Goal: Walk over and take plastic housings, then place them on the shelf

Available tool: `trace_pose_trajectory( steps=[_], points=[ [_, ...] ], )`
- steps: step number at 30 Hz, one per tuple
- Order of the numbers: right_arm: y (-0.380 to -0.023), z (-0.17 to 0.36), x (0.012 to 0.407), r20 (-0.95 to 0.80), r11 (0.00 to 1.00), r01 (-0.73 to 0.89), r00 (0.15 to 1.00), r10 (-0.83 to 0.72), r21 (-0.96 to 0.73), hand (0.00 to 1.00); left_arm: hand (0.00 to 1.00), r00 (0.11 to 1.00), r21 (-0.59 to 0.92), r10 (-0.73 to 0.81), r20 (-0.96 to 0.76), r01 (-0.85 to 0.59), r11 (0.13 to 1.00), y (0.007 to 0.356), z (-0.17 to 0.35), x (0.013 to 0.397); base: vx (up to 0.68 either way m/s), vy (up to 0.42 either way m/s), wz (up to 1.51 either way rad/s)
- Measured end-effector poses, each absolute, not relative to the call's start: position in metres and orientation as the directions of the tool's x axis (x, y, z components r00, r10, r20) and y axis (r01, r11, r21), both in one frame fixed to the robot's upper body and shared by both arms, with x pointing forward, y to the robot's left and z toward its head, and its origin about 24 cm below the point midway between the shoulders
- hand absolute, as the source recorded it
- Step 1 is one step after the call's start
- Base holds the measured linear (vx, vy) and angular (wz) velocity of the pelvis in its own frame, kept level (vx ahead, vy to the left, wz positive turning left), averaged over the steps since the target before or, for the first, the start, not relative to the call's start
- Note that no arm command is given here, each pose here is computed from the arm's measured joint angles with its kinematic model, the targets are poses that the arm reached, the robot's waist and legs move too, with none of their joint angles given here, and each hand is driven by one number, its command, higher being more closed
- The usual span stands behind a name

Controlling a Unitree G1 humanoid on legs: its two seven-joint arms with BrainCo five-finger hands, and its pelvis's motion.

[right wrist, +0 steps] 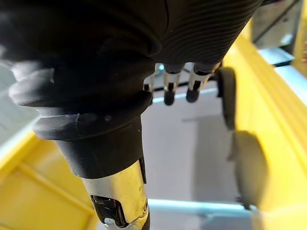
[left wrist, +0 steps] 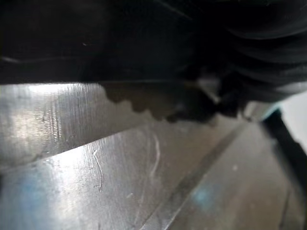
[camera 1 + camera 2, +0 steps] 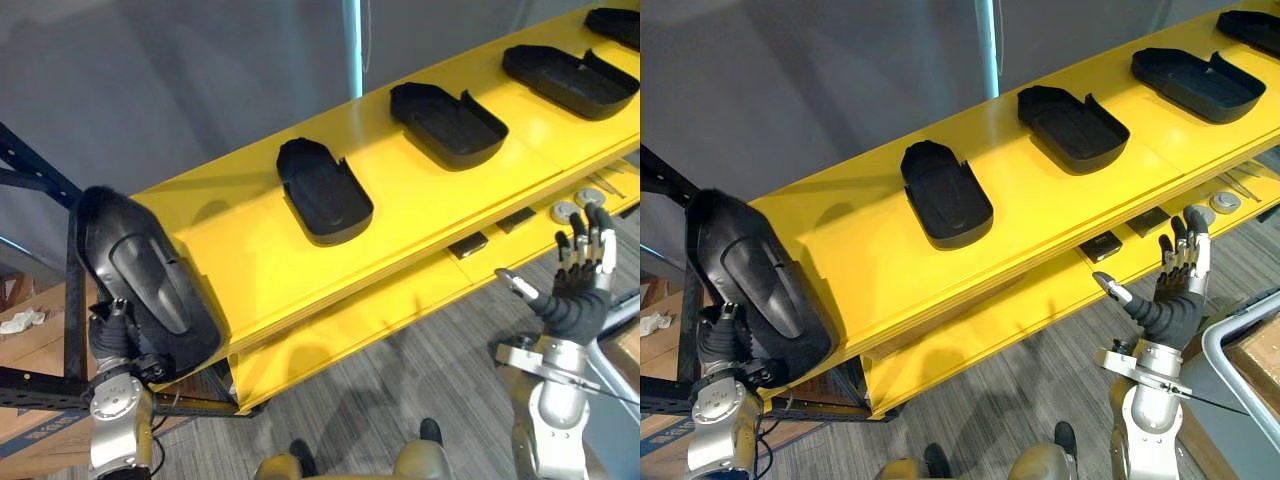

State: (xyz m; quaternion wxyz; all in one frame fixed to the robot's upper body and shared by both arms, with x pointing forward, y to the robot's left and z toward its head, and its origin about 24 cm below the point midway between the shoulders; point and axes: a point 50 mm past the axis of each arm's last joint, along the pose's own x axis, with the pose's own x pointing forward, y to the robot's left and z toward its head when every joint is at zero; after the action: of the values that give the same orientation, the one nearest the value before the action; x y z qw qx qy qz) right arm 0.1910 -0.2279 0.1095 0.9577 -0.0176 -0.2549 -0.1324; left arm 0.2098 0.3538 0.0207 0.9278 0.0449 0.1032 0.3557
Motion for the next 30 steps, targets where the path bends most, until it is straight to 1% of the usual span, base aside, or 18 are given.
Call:
trace_pose_trajectory(
  steps=[1,3,4,7,9,10,11,13,14,15,17,19,20,22,25,30],
  points=[
    [-0.225,0.106,0.192,0.475,0.973,0.232,0.855,-0.21,0.014,0.0,1.0,0.728,0.171,0.668,-0.158,-0.646,0.744,0.363,0.026,0.216,-0.04,-0.009,-0.07],
    [-0.219,0.105,0.193,0.466,0.983,0.186,0.87,-0.162,-0.005,0.0,1.0,0.742,0.172,0.652,-0.157,-0.63,0.758,0.371,0.035,0.224,-0.02,0.001,-0.05],
    [-0.214,0.103,0.195,0.453,0.99,0.138,0.883,-0.123,-0.001,0.0,1.0,0.764,0.155,0.627,-0.151,-0.608,0.779,0.373,0.042,0.233,0.0,0.0,0.0],
    [-0.211,0.1,0.197,0.424,0.995,0.095,0.902,-0.078,-0.019,0.0,1.0,0.802,0.16,0.582,-0.138,-0.562,0.812,0.371,0.051,0.248,0.0,0.0,0.0],
    [-0.21,0.098,0.2,0.404,0.997,0.063,0.914,-0.044,-0.033,0.0,1.0,0.809,0.176,0.565,-0.161,-0.54,0.823,0.37,0.05,0.253,0.02,-0.003,0.0],
    [-0.207,0.098,0.202,0.396,0.999,0.015,0.918,0.002,-0.041,0.0,1.0,0.811,0.186,0.549,-0.201,-0.519,0.834,0.369,0.046,0.257,0.0,0.0,0.0],
    [-0.206,0.099,0.203,0.398,0.999,-0.007,0.917,0.027,-0.051,0.0,1.0,0.812,0.18,0.542,-0.216,-0.513,0.839,0.368,0.044,0.258,0.03,-0.006,-0.01],
    [-0.198,0.102,0.207,0.405,0.992,-0.113,0.906,0.125,-0.053,0.0,1.0,0.819,0.175,0.519,-0.245,-0.489,0.855,0.362,0.04,0.264,0.0,0.0,0.0],
    [-0.195,0.104,0.208,0.411,0.989,-0.141,0.899,0.15,-0.053,0.0,1.0,0.822,0.174,0.513,-0.247,-0.483,0.858,0.36,0.04,0.266,0.0,0.0,0.0],
    [-0.185,0.109,0.213,0.43,0.973,-0.228,0.875,0.223,-0.04,0.0,1.0,0.829,0.171,0.503,-0.245,-0.474,0.864,0.357,0.042,0.271,-0.03,-0.005,0.01],
    [-0.159,0.121,0.224,0.485,0.918,-0.395,0.797,0.359,-0.031,0.0,1.0,0.832,0.153,0.498,-0.244,-0.474,0.867,0.355,0.048,0.282,-0.06,-0.009,0.03],
    [-0.139,0.127,0.229,0.502,0.864,-0.502,0.74,0.447,-0.029,0.0,1.0,0.843,0.125,0.481,-0.241,-0.464,0.877,0.348,0.053,0.292,-0.07,-0.012,0.19],
    [-0.133,0.129,0.23,0.506,0.846,-0.531,0.722,0.473,-0.033,0.0,1.0,0.849,0.122,0.476,-0.23,-0.46,0.879,0.346,0.057,0.296,-0.08,-0.02,0.38],
    [-0.109,0.13,0.232,0.502,0.784,-0.619,0.663,0.555,-0.048,0.0,1.0,0.869,0.099,0.462,-0.18,-0.451,0.887,0.34,0.075,0.312,-0.09,-0.032,0.45],
    [-0.09,0.134,0.234,0.505,0.728,-0.682,0.606,0.614,-0.067,0.0,1.0,0.883,0.105,0.448,-0.141,-0.436,0.894,0.333,0.088,0.323,-0.1,-0.047,0.32],
    [-0.077,0.139,0.236,0.509,0.685,-0.724,0.559,0.655,-0.087,0.0,1.0,0.886,0.107,0.451,-0.104,-0.441,0.891,0.33,0.1,0.33,-0.05,-0.032,0.15]
  ],
)
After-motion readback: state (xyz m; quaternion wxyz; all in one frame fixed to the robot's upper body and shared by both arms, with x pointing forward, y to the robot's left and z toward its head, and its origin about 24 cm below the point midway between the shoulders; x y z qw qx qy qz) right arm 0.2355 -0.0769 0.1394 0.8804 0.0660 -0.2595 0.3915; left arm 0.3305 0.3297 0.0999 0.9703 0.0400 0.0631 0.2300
